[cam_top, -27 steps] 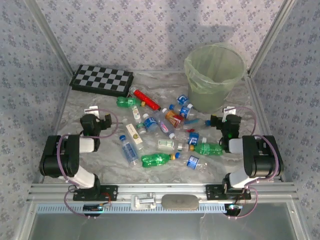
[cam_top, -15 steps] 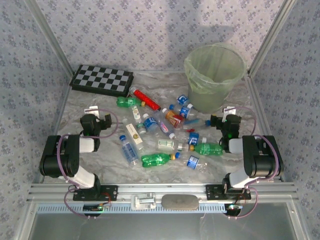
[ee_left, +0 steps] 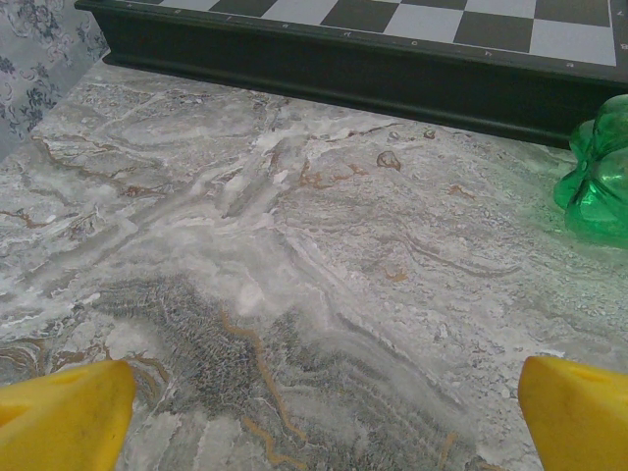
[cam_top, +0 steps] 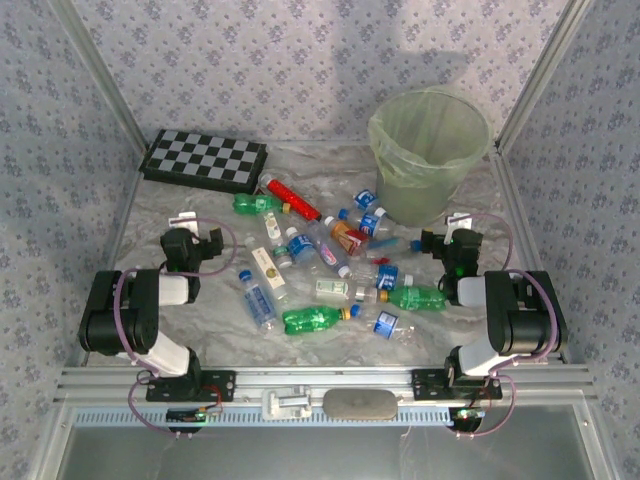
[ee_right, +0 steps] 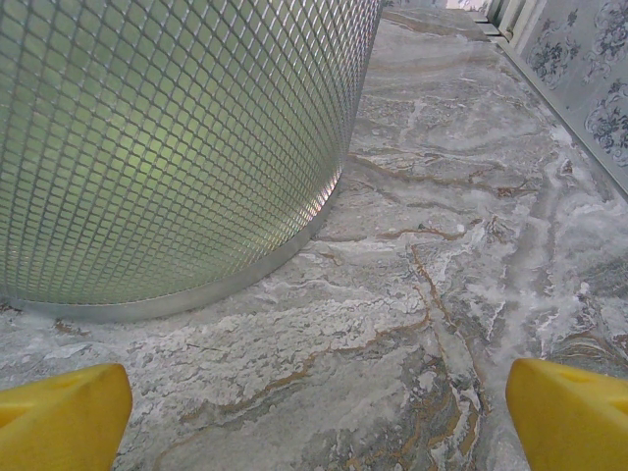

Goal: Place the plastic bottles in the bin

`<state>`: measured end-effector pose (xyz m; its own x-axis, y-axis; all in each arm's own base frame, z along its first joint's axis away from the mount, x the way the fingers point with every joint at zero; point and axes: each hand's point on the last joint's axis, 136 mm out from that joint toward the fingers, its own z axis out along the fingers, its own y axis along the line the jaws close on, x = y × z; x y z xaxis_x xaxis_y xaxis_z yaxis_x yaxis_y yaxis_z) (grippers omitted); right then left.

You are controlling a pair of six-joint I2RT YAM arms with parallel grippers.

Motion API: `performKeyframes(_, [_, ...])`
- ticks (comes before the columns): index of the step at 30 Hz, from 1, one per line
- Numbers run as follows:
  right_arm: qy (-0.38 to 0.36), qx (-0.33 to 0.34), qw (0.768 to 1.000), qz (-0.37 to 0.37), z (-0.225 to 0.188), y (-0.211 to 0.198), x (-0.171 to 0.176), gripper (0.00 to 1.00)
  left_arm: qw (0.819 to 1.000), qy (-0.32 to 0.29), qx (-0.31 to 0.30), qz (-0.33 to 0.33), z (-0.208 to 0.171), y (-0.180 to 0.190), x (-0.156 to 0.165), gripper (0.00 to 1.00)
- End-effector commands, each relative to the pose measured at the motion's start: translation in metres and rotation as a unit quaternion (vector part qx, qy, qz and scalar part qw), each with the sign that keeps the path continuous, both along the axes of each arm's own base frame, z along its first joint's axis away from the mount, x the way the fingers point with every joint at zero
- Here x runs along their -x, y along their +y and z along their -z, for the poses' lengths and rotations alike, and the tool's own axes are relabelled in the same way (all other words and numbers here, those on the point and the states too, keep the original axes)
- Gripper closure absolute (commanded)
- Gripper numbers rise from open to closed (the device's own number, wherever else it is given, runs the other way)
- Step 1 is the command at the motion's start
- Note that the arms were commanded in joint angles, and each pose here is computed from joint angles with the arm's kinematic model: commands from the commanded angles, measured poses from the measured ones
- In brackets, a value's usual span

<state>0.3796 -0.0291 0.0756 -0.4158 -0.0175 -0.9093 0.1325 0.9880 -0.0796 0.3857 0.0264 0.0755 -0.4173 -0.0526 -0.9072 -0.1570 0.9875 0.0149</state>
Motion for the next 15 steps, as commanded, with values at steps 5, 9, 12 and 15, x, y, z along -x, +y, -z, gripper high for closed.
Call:
performKeyframes(5, [-0.027,0.005,0.999,0.026,-0.026,-0.006,-0.006,0.0,1.0,-0.02,-0.011,-0.015,-0.021,0.003,-0.009,0.0])
performKeyframes(9, [-0.015,0.009,0.999,0.048,-0.049,-0.012,-0.006,0.0,0.999,-0.004,-0.02,-0.033,-0.051,0.007,-0.01,0.0])
performKeyframes(12, [-0.017,0.005,0.998,0.068,-0.067,-0.014,-0.003,0.0,0.999,-0.019,-0.019,-0.039,-0.072,0.002,-0.008,0.0])
performKeyframes(15, [-0.002,-0.02,0.997,0.07,-0.083,-0.006,0.005,0.0,0.998,-0.025,0.027,-0.044,-0.088,-0.008,-0.006,0.0])
